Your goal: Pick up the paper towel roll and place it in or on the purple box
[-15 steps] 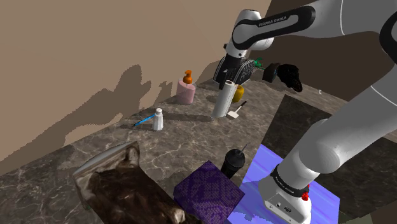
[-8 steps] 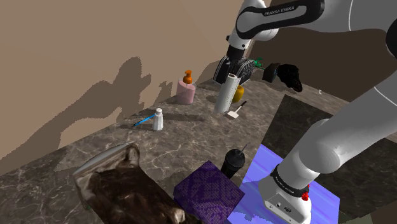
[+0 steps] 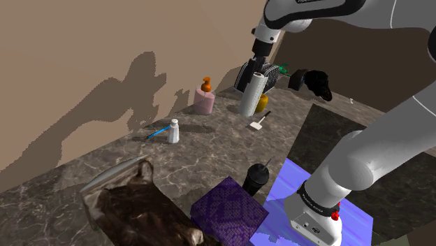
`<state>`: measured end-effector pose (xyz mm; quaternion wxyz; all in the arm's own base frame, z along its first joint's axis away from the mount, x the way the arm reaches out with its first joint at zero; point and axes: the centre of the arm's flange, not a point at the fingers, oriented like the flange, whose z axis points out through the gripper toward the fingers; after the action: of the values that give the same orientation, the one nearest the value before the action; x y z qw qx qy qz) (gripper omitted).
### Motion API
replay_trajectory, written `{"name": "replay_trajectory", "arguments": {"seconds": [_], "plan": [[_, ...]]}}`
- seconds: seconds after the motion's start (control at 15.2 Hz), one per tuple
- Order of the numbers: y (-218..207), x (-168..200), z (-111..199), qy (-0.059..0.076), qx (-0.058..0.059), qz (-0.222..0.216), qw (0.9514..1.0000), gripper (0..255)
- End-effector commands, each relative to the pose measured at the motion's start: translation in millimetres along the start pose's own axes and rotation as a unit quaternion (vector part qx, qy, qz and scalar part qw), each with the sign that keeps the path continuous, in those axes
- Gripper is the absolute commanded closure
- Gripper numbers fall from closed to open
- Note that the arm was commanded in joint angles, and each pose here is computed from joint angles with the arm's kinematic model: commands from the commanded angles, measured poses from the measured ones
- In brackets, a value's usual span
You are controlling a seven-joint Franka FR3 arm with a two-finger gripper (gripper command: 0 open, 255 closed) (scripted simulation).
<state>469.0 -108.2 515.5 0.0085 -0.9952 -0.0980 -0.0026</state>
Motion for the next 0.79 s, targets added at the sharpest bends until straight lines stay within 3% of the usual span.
{"name": "replay_trajectory", "arguments": {"seconds": [0.0,0.73], "plan": [[-1.1,0.7,-10.4,0.000,0.000,0.000,1.0000,255],[-2.1,1.1,-68.5,0.000,0.000,0.000,1.0000,255]]}}
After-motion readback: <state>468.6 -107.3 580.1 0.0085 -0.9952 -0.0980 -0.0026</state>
